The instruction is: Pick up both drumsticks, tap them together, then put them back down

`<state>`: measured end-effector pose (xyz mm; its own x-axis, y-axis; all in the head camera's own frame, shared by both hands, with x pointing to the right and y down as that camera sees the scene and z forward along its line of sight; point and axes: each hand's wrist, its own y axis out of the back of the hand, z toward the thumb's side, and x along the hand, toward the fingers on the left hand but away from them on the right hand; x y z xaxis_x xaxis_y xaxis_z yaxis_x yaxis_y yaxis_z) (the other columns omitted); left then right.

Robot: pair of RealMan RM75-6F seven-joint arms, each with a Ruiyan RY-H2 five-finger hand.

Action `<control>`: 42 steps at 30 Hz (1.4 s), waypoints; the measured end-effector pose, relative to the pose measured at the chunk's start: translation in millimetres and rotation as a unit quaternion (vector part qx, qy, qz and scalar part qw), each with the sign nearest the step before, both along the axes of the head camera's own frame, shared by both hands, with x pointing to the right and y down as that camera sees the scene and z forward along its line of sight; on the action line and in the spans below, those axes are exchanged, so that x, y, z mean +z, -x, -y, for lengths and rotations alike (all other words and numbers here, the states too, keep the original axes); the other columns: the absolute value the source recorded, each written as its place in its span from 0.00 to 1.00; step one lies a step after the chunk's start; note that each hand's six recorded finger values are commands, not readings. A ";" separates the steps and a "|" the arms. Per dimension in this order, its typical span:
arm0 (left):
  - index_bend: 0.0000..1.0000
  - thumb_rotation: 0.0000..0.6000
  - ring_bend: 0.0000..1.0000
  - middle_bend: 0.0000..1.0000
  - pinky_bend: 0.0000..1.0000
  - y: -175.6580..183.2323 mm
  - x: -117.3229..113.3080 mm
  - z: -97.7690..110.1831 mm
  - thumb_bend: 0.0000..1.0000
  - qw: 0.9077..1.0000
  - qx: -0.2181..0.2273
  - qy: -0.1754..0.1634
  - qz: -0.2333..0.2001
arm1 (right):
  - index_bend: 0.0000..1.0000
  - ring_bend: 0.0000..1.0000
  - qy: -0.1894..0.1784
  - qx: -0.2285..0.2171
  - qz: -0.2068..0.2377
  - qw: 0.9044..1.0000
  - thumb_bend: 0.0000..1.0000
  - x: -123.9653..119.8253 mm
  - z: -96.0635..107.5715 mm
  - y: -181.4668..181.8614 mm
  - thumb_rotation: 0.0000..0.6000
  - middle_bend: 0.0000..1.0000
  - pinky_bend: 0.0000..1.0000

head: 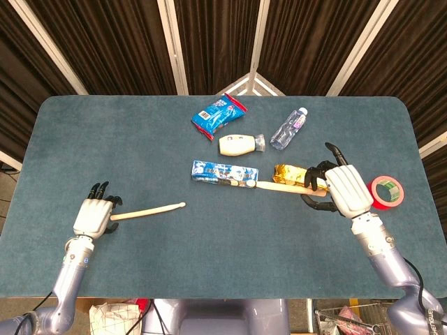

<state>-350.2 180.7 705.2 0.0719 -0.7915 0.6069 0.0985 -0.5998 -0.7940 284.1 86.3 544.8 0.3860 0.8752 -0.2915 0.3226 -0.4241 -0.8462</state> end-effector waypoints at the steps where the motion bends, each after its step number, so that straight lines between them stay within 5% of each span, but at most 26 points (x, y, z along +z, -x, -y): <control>1: 0.40 1.00 0.04 0.44 0.00 -2.3 2.8 -1.8 0.34 1.000 0.001 0.003 0.002 | 0.76 0.45 0.000 0.001 0.000 1.000 0.47 0.4 -0.1 -0.3 1.00 0.66 0.04; 42: 0.49 1.00 0.06 0.45 0.00 -51.0 15.0 15.7 0.37 0.997 -0.013 0.028 0.066 | 0.77 0.45 0.000 0.024 -0.020 1.000 0.47 5.7 4.1 -22.8 1.00 0.66 0.04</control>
<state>-299.2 165.0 720.2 -0.0306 -0.7573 0.6524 0.1841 -0.6458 -0.7410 306.9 82.2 550.5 0.3323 0.8923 -0.3057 0.3076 -0.4089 -0.8592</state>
